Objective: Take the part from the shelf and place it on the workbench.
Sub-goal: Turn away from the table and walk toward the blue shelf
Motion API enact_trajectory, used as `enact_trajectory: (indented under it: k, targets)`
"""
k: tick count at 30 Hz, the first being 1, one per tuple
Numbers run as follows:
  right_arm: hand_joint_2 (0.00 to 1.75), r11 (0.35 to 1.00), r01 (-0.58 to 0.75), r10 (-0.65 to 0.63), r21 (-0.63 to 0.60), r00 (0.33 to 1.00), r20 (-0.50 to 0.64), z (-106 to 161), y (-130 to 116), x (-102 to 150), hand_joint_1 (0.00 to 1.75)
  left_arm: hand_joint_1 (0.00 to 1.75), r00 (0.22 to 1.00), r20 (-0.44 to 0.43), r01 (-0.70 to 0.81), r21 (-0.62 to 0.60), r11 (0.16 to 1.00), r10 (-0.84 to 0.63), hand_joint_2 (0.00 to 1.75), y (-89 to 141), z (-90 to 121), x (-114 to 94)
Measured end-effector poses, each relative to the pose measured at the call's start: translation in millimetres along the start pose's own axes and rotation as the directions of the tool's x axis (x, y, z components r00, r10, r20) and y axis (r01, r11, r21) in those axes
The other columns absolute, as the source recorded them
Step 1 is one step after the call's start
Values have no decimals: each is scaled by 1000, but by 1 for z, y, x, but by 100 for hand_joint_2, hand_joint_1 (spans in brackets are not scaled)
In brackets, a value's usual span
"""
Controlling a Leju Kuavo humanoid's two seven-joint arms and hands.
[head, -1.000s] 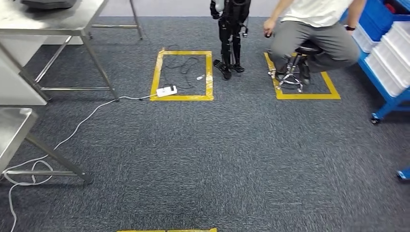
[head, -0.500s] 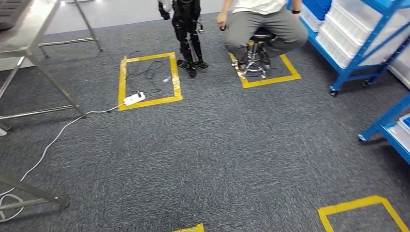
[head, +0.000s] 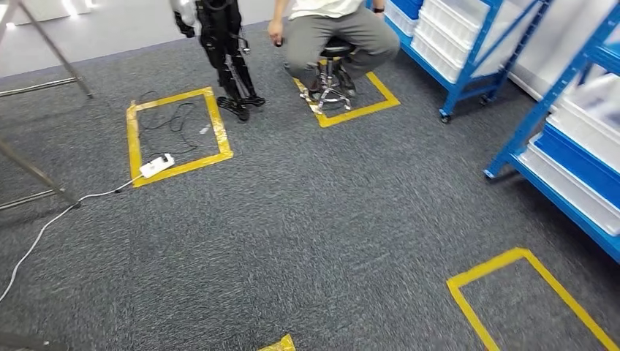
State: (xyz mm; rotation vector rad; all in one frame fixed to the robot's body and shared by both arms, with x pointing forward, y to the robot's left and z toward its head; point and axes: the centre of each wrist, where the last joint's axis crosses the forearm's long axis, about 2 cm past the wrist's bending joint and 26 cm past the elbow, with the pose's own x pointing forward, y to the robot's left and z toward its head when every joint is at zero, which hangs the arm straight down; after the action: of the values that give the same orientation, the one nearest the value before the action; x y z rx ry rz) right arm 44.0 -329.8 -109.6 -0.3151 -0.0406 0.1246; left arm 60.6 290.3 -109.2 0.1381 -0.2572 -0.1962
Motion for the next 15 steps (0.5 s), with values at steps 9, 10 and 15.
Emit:
enact_trajectory:
  k: [9,10,15]
  targets:
    - [175,1000,-5,5,0,1000,5,0,-3,3,0,0,1000,0,7,4,1000,-7,0,0,0,3]
    - [175,1000,-6,6,0,1000,4,0,-3,2,0,0,1000,3,8,6,1000,-8,0,0,0,5]
    - [175,1000,-7,7,-2,1000,3,-1,-3,2,0,0,1000,-2,13,7,1000,-13,0,-1,0,2]
